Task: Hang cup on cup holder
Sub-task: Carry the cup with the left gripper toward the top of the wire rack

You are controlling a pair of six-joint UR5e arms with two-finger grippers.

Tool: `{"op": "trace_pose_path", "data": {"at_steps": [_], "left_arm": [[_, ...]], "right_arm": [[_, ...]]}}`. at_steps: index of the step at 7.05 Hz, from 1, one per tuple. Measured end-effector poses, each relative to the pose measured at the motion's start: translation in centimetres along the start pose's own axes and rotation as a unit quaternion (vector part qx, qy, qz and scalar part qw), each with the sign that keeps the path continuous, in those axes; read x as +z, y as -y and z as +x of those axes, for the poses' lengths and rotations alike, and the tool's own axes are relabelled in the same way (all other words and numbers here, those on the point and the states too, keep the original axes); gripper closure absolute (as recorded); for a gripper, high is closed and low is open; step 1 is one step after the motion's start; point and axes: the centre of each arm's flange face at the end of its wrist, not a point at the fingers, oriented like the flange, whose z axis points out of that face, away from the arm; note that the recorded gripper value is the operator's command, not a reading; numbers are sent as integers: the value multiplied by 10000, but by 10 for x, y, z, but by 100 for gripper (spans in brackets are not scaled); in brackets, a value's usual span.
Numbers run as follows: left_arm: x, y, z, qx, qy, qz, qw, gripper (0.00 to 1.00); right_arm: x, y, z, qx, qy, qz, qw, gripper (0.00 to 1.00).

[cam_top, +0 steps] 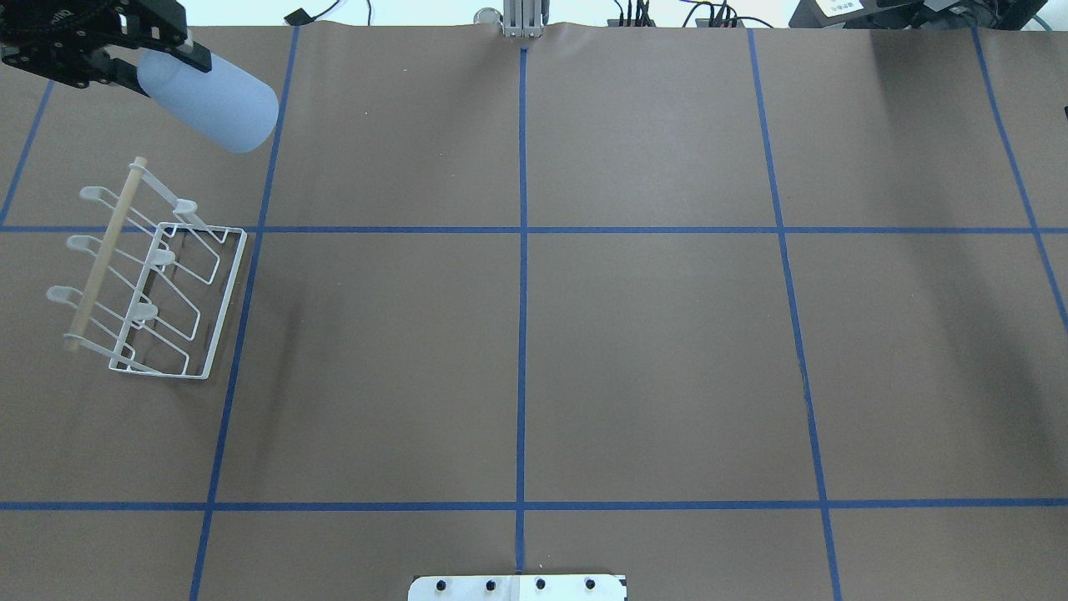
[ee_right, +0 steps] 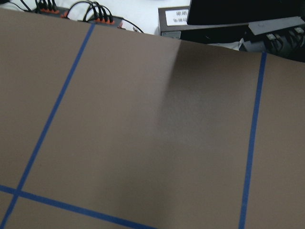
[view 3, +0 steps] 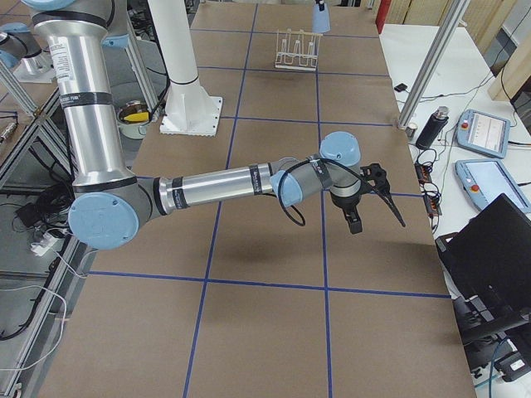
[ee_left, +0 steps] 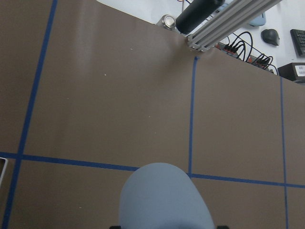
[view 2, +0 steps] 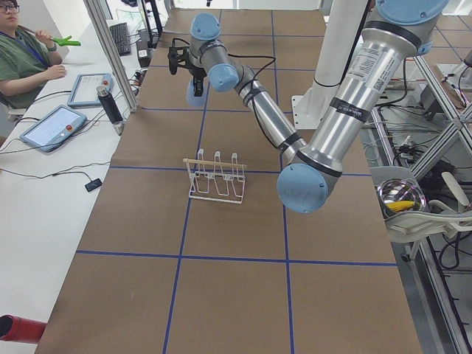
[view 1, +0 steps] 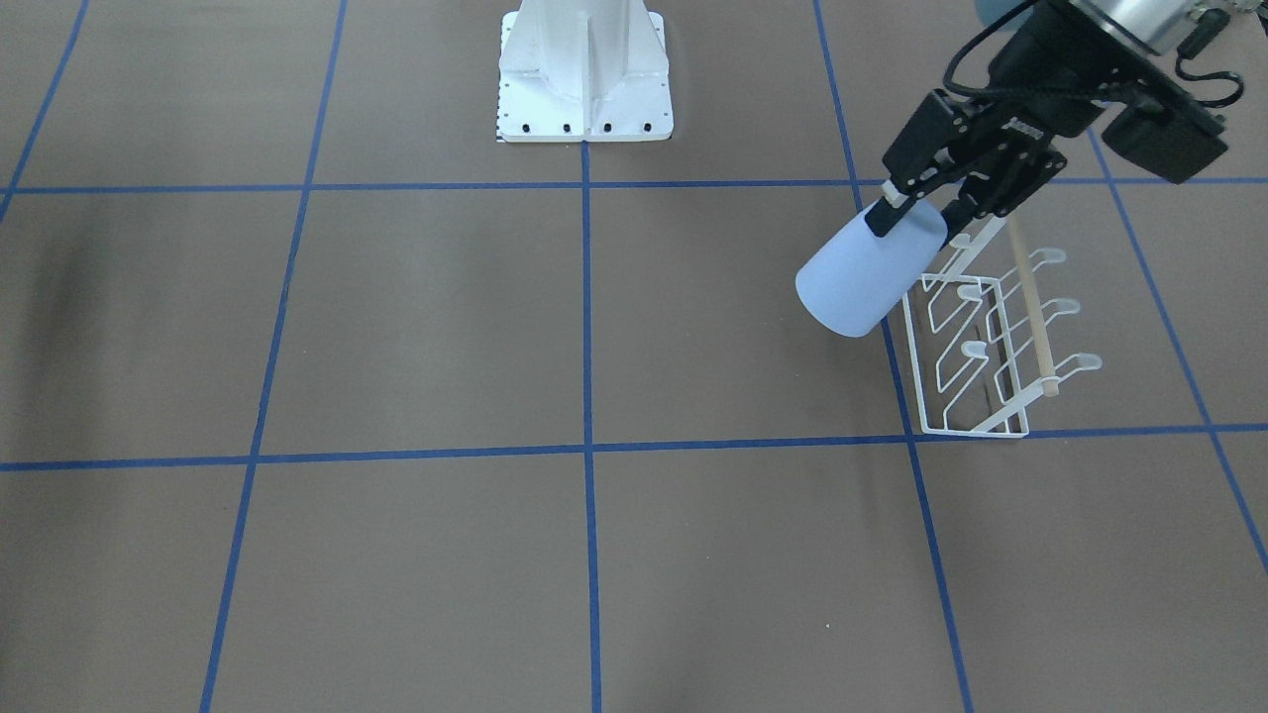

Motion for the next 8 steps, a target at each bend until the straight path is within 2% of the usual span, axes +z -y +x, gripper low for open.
{"op": "trace_pose_path", "data": {"at_steps": [3, 5, 8], "left_arm": [[10, 11, -29, 511, 1026, -38, 9934, 100], [25, 14, -39, 587, 1300, -114, 9897, 100], [57, 11, -43, 653, 1605, -186, 9847, 100]], "right_arm": [[10, -4, -1, 324, 59, -707, 9970, 0], [15, -8, -2, 491, 71, -943, 9943, 0], [23, -10, -7, 488, 82, -1052, 9932, 0]]}}
